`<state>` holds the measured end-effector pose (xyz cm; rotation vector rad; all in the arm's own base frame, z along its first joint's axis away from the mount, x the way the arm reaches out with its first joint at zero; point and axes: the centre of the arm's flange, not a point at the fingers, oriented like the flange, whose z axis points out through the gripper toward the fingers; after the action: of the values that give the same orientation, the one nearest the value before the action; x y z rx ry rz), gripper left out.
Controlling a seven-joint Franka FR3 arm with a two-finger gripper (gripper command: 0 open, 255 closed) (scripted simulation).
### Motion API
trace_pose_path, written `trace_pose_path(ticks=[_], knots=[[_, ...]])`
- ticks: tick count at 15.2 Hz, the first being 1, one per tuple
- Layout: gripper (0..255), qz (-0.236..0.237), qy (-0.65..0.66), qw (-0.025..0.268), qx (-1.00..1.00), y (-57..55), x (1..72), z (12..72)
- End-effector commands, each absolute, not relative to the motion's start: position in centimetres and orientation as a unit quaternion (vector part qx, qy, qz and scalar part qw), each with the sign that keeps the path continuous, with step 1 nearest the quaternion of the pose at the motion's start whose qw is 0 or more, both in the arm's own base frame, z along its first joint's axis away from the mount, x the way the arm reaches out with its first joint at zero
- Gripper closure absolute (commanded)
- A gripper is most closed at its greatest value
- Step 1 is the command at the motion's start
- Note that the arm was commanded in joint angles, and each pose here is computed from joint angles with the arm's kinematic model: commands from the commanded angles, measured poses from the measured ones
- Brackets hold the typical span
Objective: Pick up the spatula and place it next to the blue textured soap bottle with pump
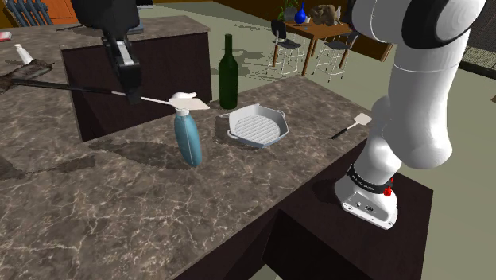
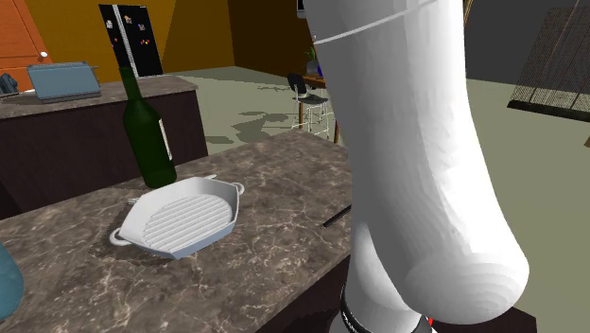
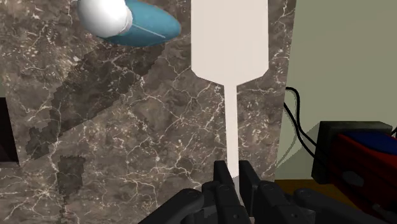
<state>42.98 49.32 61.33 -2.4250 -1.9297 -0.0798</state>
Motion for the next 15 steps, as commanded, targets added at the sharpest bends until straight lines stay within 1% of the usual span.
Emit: trace_pose_path(ticks=[1, 15], knots=[[255, -0.026, -0.621, 0.021, -0.783, 52.1, 43.7, 61.1], [255, -0.026, -0.621, 0.021, -0.783, 52.1, 43.7, 53.7]])
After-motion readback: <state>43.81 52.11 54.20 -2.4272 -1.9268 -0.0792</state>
